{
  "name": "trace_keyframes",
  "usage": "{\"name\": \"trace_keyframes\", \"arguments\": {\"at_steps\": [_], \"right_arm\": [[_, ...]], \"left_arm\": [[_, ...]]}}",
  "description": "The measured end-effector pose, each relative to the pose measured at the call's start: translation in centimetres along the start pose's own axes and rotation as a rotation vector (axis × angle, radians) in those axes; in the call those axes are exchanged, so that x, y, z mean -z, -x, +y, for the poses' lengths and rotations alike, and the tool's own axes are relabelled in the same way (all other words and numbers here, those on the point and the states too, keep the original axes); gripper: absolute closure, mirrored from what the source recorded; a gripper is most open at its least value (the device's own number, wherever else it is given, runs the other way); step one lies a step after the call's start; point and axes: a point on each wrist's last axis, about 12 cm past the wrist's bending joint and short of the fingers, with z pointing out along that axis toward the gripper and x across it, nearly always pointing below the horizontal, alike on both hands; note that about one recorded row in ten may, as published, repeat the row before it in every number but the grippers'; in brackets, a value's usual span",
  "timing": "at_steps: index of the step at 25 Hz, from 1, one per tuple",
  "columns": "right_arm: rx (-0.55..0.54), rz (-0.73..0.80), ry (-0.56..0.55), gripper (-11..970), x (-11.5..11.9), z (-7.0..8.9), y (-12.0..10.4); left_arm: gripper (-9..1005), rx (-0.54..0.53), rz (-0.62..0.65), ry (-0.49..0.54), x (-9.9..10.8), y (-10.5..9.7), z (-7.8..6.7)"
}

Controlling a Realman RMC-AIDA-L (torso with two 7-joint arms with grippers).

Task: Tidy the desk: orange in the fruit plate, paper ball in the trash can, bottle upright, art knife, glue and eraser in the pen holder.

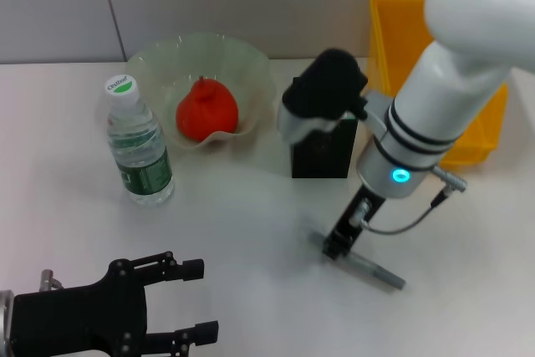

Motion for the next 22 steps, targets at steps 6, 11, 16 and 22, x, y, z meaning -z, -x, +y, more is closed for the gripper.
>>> {"name": "trace_keyframes", "arguments": {"at_steps": [6,11,16,22], "right_arm": [[0.006,-0.157,0.033,809,2.9,-0.8,0.2],[0.039,-0.345,0.077,815,5.6,-1.4,-0.4],[0.094,-0.584,0.128,817,8.0,-1.6,-1.6],[0.101,-0.858,0.128,817,10.4,-2.8,-3.8]], "left_arm": [[200,-0.001,0.002,0.001,0.1,0.0,0.0],[201,-0.001,0.003,0.002,0.1,0.0,0.0],[200,0.0,0.004,0.0,0.2,0.1,0.1],[201,0.0,0.004,-0.003,0.2,0.2,0.2]]}}
